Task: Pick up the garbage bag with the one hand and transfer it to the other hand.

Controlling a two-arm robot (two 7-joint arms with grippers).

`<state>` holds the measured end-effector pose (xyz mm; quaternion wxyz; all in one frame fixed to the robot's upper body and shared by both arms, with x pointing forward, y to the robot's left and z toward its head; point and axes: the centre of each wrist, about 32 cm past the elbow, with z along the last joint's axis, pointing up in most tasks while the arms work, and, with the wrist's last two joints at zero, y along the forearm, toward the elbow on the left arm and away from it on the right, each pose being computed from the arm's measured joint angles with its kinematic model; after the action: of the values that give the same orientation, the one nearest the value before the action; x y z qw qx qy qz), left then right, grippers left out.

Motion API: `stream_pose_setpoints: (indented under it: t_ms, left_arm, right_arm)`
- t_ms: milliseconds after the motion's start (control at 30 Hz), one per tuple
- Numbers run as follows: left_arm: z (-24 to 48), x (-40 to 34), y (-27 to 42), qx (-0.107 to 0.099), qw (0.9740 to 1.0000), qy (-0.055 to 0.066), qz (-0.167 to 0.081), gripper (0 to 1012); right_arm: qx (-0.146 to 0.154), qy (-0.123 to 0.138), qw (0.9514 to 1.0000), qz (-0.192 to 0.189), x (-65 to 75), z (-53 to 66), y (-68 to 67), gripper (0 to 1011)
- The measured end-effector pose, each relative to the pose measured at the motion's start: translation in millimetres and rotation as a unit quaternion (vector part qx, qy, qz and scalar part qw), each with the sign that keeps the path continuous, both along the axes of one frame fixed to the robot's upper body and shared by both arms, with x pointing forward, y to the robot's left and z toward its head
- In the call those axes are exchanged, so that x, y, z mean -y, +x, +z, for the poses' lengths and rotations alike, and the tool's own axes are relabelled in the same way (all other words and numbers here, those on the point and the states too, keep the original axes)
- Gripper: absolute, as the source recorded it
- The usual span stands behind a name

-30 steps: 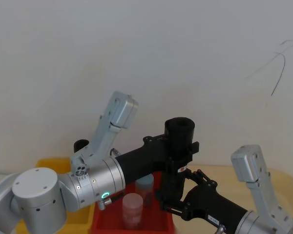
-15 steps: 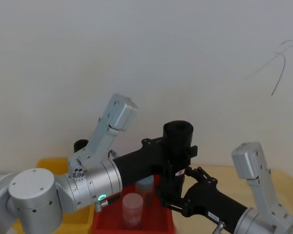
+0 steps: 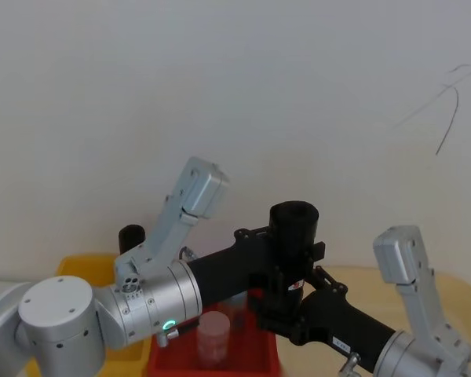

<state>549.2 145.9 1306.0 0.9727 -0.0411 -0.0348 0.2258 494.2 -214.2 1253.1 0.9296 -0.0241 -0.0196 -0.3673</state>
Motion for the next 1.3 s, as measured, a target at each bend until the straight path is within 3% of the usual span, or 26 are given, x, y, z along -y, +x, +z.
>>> stream_pose_setpoints:
  t_ms: [467,667,967,1300]
  left_arm:
    - [1.7,3.0,-0.7,-0.004,0.9999,-0.011,-0.004,435]
    - [2.1,3.5,-0.7,-0.006,0.9999,-0.013,-0.005,435]
    - [2.2,3.9,-0.7,-0.008,0.9998,-0.015,-0.006,435]
    - [2.3,4.3,-0.6,-0.009,0.9998,-0.016,-0.007,465]
  right_arm:
    - [-0.008,0.009,0.9999,0.010,-4.0,-6.0,4.8,996]
    - [-0.010,0.011,0.9998,0.012,-4.7,-7.1,5.6,886]
    - [-0.011,0.012,0.9998,0.012,-5.2,-8.1,6.5,634]
    - [-0.012,0.013,0.9997,0.014,-5.6,-8.8,6.7,560]
